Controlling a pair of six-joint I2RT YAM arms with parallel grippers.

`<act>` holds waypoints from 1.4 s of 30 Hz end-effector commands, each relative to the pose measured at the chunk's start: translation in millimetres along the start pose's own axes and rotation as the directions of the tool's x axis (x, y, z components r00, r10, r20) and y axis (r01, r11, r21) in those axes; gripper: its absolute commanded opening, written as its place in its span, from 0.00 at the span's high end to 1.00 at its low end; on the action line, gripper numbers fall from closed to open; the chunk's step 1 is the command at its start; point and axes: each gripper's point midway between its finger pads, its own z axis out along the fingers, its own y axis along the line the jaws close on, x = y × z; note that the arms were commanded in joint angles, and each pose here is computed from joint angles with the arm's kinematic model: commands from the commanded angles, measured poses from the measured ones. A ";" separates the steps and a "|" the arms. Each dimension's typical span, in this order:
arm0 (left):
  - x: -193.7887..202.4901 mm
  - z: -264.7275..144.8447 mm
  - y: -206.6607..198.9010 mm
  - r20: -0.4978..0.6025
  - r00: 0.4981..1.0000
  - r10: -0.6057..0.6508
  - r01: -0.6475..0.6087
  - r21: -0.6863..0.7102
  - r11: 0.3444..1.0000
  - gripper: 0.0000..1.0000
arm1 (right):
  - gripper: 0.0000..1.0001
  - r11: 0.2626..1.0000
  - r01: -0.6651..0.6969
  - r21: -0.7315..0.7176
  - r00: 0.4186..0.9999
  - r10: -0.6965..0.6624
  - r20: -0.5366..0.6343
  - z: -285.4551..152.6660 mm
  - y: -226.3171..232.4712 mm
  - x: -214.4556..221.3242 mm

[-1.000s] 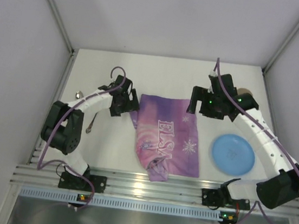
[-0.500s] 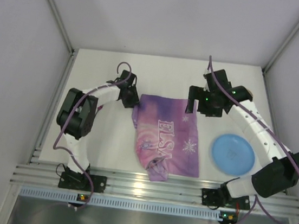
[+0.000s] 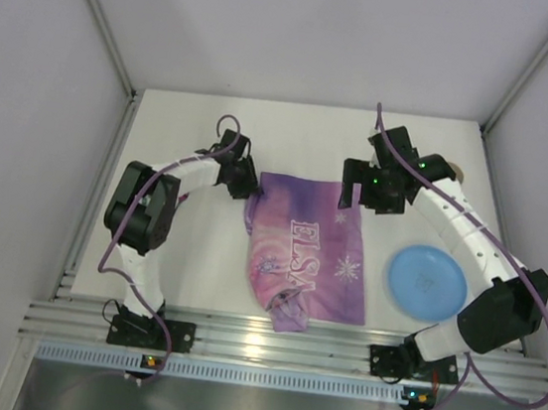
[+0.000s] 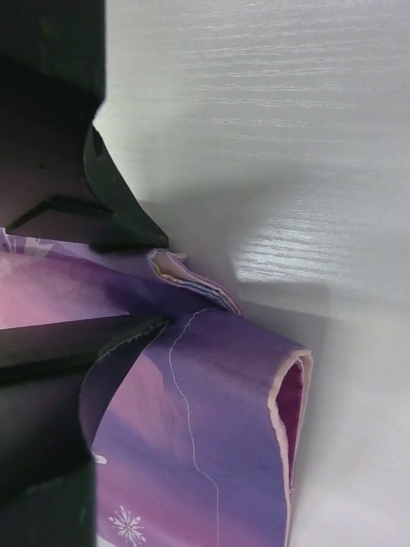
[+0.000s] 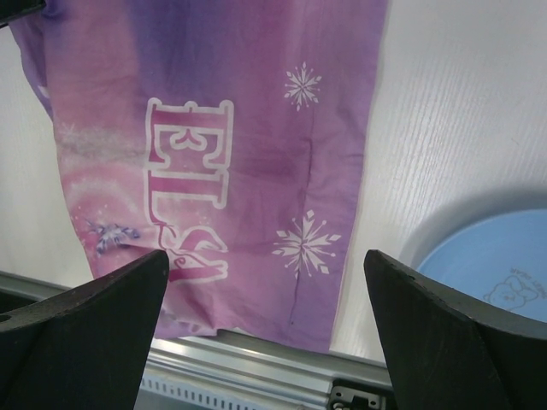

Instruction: Set the dinner table for one person

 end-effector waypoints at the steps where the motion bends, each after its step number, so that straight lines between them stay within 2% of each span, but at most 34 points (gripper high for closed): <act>1: 10.1 -14.6 -0.2 -0.035 0.999 0.015 -0.014 0.021 1.000 0.57 | 0.02 1.000 0.012 -0.011 0.999 -0.012 0.032 -4.7 4.6 -8.0; 4: 8.0 -22.2 -3.5 -0.026 0.999 0.018 -0.017 0.037 0.999 0.57 | 0.02 1.000 0.008 -0.009 1.000 -0.007 0.028 -2.5 3.7 -6.8; 6: 6.8 -25.5 -3.5 -0.021 1.000 0.019 -0.018 0.036 0.999 0.62 | 0.02 1.000 0.006 -0.008 0.999 -0.006 0.032 -2.0 3.7 -7.5; 11: 6.4 -27.2 3.9 -0.025 1.000 0.016 -0.015 0.021 1.000 0.82 | 0.02 1.000 0.002 -0.009 1.000 -0.001 0.030 3.1 3.3 -5.4; 12: 5.9 -26.8 6.2 -0.024 1.000 0.013 -0.012 0.014 1.000 0.89 | 0.02 1.000 0.003 -0.007 1.000 -0.003 0.024 5.2 2.4 -3.7; 16: 0.2 -26.3 13.6 -0.019 1.000 -0.002 0.002 0.000 1.000 1.00 | 0.03 1.000 -0.002 -0.007 1.000 0.002 0.009 11.7 2.0 0.4; 20: -6.1 -28.4 9.7 -0.029 0.999 0.015 -0.015 0.018 1.000 1.00 | 0.02 1.000 -0.009 -0.012 1.000 0.009 0.015 22.9 2.7 -2.3; 23: -15.1 -36.0 1.3 -0.019 0.999 0.046 -0.045 0.036 0.998 1.00 | 0.01 0.997 -0.025 -0.066 1.000 0.025 -0.014 41.7 12.3 -7.1; 28: -26.2 -47.4 -7.3 -0.015 0.995 0.101 -0.100 0.033 0.994 1.00 | 0.02 0.988 -0.080 -0.129 0.981 0.054 -0.188 108.0 27.0 16.0; 31: -27.6 -52.7 -10.8 -0.027 0.992 0.127 -0.126 0.040 0.991 1.00 | 0.02 0.994 -0.104 -0.033 0.962 0.093 -0.256 144.4 12.8 24.5; 34: -29.4 -57.7 -13.9 -0.028 0.989 0.144 -0.143 0.047 0.989 1.00 | 0.03 0.990 -0.128 0.056 0.957 0.138 -0.256 161.7 -4.3 20.4; 37: -29.5 -64.0 -12.6 -0.035 0.987 0.159 -0.157 0.037 0.987 1.00 | 0.03 0.973 -0.120 0.197 0.956 0.167 -0.242 159.1 -29.5 18.7; 42: -27.6 -69.5 -8.1 -0.036 0.985 0.170 -0.170 0.018 0.985 1.00 | 0.03 0.945 -0.111 0.309 0.957 0.186 -0.225 144.3 -52.6 31.3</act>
